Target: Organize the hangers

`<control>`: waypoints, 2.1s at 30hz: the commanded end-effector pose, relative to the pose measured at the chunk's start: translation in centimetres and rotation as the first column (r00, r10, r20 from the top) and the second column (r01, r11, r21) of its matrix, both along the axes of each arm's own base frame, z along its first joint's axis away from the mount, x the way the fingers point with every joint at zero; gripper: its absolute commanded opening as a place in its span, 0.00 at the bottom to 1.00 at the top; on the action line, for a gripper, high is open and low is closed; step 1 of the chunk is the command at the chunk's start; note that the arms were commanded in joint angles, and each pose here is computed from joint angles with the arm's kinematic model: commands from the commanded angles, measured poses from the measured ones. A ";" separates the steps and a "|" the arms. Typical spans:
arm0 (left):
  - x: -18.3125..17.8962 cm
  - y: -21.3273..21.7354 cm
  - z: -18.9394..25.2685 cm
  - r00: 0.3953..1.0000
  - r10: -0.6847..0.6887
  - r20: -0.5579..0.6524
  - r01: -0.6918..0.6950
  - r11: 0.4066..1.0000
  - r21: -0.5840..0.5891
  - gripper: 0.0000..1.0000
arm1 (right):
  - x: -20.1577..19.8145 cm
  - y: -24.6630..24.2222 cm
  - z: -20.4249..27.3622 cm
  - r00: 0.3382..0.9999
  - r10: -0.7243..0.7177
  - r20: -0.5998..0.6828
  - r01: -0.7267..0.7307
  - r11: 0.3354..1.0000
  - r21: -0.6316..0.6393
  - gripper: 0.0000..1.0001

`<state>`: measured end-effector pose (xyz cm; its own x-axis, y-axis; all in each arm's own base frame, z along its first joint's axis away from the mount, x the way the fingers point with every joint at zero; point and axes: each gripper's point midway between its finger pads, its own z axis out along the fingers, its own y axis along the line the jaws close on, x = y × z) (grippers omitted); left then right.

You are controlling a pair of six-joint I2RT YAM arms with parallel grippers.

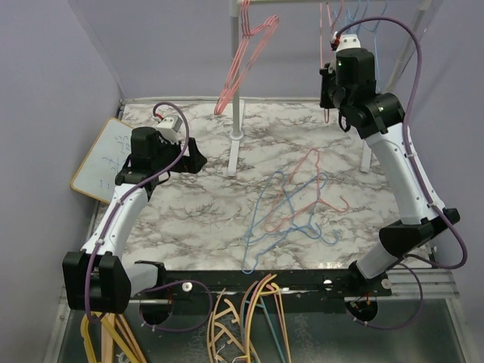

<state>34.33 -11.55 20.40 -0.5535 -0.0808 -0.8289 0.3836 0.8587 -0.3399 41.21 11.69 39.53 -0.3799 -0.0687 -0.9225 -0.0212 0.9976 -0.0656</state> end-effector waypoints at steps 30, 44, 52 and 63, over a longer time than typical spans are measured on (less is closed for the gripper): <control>-0.6 2.4 1.4 0.997 0.028 0.069 -0.025 0.998 -0.053 0.97 | 8.4 12.5 -4.3 0.959 0.276 -0.067 -0.267 0.957 0.117 0.01; -0.7 1.8 0.1 1.000 0.000 0.031 0.002 0.997 -0.082 0.96 | 7.7 16.4 -7.2 0.942 0.318 -0.109 -0.316 0.948 0.041 0.01; -2.3 0.4 -0.5 0.992 -0.123 0.022 0.124 0.990 -0.068 0.96 | 6.7 17.4 -4.4 0.929 0.368 -0.044 -0.364 0.928 0.077 0.35; -7.3 -4.4 -4.5 0.892 -0.427 -0.149 0.449 0.873 0.189 0.92 | -1.8 10.2 2.2 0.955 0.289 0.065 -0.294 0.950 0.104 1.00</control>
